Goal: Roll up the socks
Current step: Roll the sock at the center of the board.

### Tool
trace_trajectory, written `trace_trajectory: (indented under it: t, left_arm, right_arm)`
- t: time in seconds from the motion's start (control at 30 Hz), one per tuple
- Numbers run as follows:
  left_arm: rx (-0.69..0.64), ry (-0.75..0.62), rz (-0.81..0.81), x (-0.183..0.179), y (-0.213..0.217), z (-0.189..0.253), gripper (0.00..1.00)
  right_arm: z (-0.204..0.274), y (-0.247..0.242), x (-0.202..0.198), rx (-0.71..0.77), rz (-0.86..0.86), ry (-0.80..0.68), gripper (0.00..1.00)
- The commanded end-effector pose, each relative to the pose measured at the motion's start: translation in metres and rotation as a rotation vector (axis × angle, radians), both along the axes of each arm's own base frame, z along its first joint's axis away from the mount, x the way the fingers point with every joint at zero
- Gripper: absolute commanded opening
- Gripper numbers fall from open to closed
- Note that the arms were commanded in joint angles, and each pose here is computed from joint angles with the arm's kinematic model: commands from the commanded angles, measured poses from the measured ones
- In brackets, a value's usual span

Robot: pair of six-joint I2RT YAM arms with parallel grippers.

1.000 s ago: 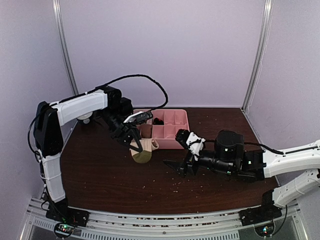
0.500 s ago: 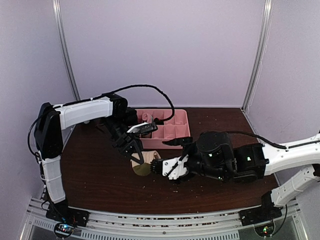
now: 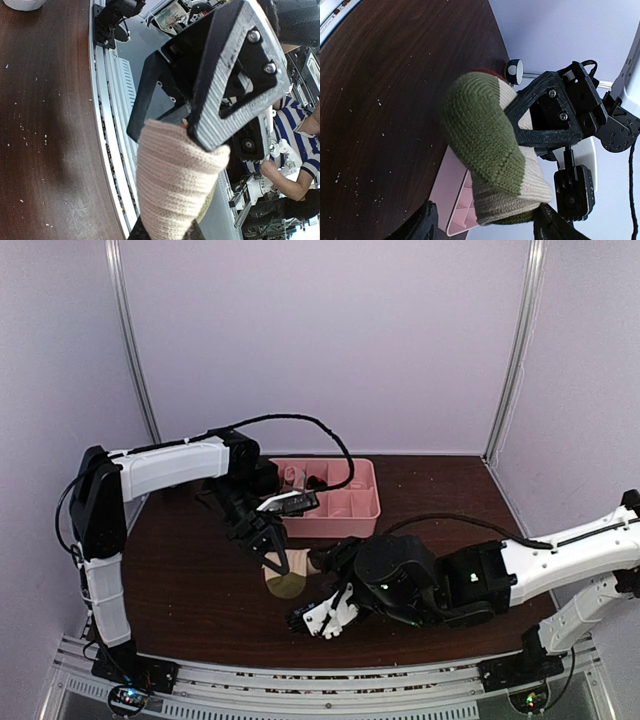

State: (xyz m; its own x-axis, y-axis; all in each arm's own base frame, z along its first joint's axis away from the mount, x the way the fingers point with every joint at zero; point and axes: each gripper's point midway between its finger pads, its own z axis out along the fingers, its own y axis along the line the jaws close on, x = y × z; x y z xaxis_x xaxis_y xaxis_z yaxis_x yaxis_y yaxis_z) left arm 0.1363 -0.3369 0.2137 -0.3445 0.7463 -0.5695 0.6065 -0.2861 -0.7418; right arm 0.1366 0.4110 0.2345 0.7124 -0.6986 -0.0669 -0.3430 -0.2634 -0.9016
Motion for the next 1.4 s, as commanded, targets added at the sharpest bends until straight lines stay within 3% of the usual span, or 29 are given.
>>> trace_trajectory:
  t: [0.0, 0.43, 0.83, 0.93, 1.13, 1.23, 1.37]
  left_arm:
    - [-0.001, 0.011, -0.012, -0.007, -0.002, 0.007, 0.00]
    - [0.010, 0.018, -0.013, -0.007, -0.002, 0.005, 0.00]
    - [0.025, 0.017, -0.016, -0.007, -0.003, 0.003, 0.00]
    - [0.033, 0.012, -0.021, -0.008, -0.003, 0.002, 0.00]
    - [0.025, -0.061, -0.033, -0.003, -0.003, 0.009, 0.18]
    - [0.020, -0.131, -0.040, 0.002, -0.004, 0.016, 0.28]
    - [0.008, -0.212, -0.036, 0.010, -0.006, 0.030, 0.35]
  right_arm:
    - [0.023, 0.012, 0.006, 0.068, -0.039, -0.097, 0.64]
    - [0.036, 0.019, 0.004, 0.139, -0.076, -0.171, 0.64]
    - [0.005, 0.027, 0.001, -0.042, -0.043, -0.219, 0.39]
    - [-0.002, 0.025, 0.002, -0.068, -0.054, -0.206, 0.27]
    - [-0.004, 0.019, 0.007, 0.014, -0.135, -0.073, 0.04]
    - [-0.003, 0.019, 0.010, 0.100, -0.196, 0.050, 0.00]
    - [0.000, 0.020, 0.015, 0.205, -0.258, 0.155, 0.00]
